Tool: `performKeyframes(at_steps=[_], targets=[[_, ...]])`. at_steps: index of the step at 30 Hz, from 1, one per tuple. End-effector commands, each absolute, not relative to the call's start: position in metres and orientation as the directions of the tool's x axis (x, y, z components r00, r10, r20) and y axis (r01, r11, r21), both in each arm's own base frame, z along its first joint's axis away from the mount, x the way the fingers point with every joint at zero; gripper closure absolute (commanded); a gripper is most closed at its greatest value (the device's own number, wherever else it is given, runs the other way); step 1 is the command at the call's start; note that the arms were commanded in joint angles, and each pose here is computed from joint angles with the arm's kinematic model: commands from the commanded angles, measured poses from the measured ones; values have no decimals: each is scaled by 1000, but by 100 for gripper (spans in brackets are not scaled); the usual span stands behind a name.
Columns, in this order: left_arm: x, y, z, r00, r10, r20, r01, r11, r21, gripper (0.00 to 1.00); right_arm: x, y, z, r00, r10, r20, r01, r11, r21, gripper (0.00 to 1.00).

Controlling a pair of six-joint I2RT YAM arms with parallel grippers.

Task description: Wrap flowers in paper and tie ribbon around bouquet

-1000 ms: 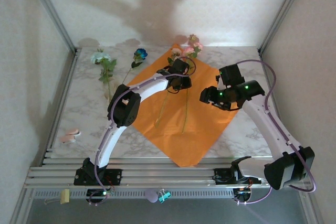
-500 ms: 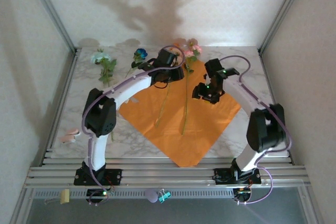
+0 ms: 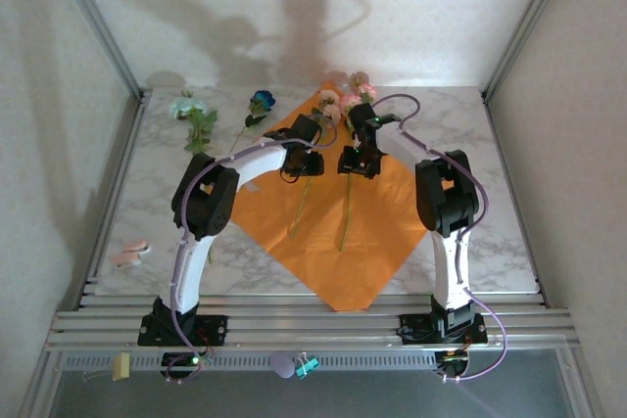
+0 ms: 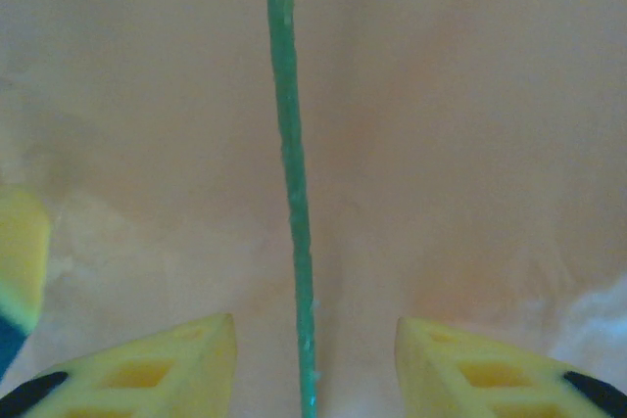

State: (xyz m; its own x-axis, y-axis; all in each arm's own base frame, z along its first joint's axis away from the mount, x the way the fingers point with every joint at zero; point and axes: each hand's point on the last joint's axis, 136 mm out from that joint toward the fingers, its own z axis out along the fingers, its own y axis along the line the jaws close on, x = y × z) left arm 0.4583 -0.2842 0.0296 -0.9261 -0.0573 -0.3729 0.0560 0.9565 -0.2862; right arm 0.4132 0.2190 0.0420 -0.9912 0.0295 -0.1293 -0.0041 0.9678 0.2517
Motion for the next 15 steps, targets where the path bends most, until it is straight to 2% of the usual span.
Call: performKeyframes(at_steps=[1, 5, 10, 12, 15], targets=[[465, -291, 34, -920, -47, -390, 71, 957, -283, 69, 423, 221, 39, -990, 6, -143, -27, 974, 227, 60], [465, -295, 46, -916, -62, -396, 71, 947, -313, 87, 427, 226, 32, -991, -11, -137, -42, 974, 222, 72], [465, -305, 71, -905, -99, -414, 70, 925, -374, 100, 431, 229, 38, -985, -66, -160, -96, 977, 190, 91], [467, -310, 81, -899, -132, -417, 59, 908, -415, 100, 433, 229, 49, -977, -98, -189, -131, 977, 170, 99], [471, -318, 94, -890, -180, -419, 44, 881, -472, 100, 435, 226, 70, -965, -122, -234, -159, 976, 150, 100]])
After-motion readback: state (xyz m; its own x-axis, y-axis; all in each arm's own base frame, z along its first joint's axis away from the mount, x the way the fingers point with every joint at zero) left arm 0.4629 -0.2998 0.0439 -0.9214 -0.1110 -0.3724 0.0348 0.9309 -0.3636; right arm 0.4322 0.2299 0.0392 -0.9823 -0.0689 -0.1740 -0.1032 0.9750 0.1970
